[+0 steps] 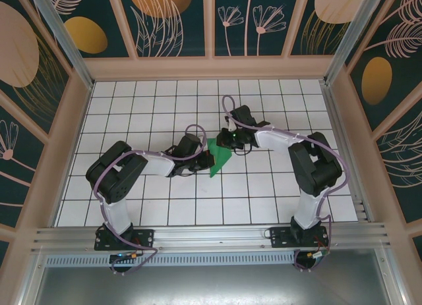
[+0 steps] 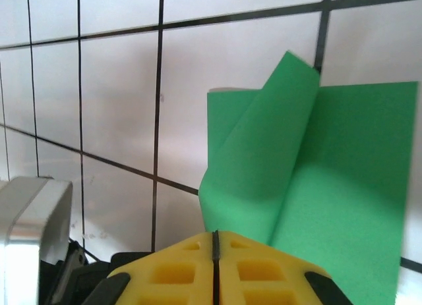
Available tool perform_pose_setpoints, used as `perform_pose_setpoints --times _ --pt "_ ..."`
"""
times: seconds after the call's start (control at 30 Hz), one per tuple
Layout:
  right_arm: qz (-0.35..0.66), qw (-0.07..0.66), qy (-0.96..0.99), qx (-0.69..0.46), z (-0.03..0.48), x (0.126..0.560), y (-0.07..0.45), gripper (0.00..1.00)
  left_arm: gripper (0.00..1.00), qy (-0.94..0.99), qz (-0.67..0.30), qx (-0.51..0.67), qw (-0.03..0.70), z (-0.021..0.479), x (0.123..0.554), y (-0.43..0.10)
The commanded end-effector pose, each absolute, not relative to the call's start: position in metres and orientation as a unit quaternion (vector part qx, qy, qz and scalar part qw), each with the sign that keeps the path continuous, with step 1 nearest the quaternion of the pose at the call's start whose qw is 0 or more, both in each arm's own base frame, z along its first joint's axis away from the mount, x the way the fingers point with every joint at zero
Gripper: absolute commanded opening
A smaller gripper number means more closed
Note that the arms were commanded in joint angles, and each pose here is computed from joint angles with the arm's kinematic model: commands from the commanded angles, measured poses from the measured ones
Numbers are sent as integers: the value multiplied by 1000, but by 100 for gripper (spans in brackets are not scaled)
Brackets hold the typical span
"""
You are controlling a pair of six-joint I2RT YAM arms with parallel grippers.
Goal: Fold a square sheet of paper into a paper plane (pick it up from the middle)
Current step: Fourth fold the wing at the center of the table.
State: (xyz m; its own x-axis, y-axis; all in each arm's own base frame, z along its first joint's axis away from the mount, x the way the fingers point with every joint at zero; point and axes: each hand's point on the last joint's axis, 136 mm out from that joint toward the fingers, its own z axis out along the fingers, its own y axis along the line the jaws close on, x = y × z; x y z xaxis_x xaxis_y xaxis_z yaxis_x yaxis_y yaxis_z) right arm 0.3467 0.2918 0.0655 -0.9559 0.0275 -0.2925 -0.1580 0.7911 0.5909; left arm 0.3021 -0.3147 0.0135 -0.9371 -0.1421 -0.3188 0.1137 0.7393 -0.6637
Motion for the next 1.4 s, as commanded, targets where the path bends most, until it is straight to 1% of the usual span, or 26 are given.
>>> perform_pose_setpoints --times 0.0,0.17,0.33,0.47,0.77,1.13,1.27,1.37 --pt "347 124 927 -67 51 337 302 6 0 961 -252 -28 109 -51 271 -274" --pt "358 102 924 -82 34 329 306 3 0 962 -250 -29 108 -51 270 -273" --pt "350 87 929 -86 16 325 304 3 0 962 -250 -25 106 -51 270 -273" --pt "335 90 934 -88 5 328 301 3 0 963 -247 -23 103 -52 268 -272" --pt "318 128 938 -54 -7 382 262 3 0 968 -234 -18 86 -59 255 -262" --pt "290 177 941 -1 -4 449 214 3 0 968 -236 -14 78 -61 251 -263" --pt "279 198 940 8 10 468 207 3 0 968 -239 -11 80 -59 252 -265" --pt "285 221 933 5 36 471 209 3 0 966 -242 -9 85 -57 255 -266"
